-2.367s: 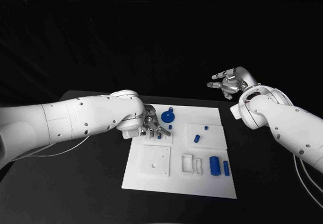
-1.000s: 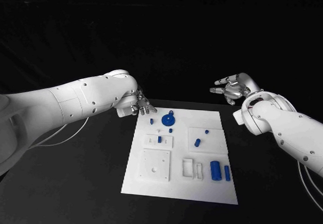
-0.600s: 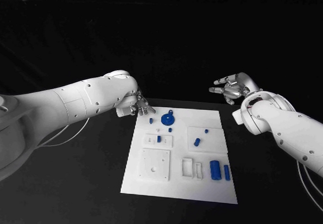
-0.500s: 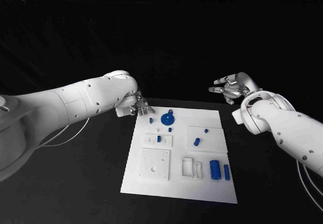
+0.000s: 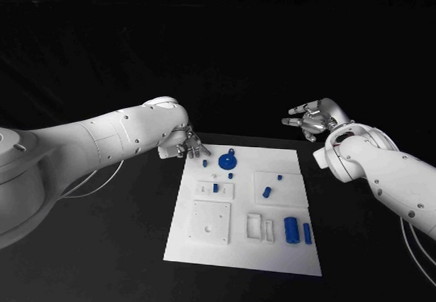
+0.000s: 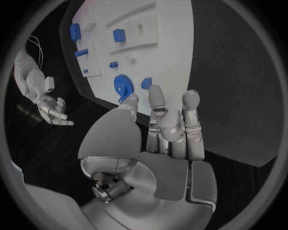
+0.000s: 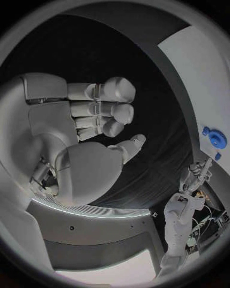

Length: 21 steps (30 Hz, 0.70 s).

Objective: Assemble the parts on the task board

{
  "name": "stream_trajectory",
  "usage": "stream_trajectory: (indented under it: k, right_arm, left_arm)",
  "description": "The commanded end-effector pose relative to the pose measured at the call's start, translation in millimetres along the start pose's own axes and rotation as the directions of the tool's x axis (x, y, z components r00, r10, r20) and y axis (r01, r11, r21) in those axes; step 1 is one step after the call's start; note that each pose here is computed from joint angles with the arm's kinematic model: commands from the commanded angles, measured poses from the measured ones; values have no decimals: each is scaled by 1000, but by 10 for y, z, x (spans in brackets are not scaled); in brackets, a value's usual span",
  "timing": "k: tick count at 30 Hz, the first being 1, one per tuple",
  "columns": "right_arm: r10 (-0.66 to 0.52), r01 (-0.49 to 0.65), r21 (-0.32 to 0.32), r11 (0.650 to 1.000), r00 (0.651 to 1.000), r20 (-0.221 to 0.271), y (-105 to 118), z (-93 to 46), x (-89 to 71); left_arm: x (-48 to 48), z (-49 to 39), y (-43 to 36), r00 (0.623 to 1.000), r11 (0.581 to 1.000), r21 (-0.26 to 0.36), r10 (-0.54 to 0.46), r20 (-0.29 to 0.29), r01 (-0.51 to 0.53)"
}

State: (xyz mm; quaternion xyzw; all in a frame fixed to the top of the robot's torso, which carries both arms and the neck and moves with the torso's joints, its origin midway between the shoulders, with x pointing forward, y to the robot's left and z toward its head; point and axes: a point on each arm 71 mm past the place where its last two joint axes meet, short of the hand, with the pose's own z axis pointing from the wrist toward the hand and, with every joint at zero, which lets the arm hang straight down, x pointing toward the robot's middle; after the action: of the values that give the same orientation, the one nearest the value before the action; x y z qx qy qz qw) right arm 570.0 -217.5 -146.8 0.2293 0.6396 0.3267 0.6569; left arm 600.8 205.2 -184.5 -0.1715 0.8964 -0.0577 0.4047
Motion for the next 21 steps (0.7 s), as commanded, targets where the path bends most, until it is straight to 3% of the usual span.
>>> stream_trajectory:
  k: [1,21]
  right_arm:
    - [-3,3,-4,1000,1000,1,7,5,5]
    - [-2,2,-3,1000,1000,-4,13,15,27]
  left_arm:
    - [47,11,-35,999,1000,27,8,-33,-7]
    - [161,68,-47,997,999,35,5,-83,-2]
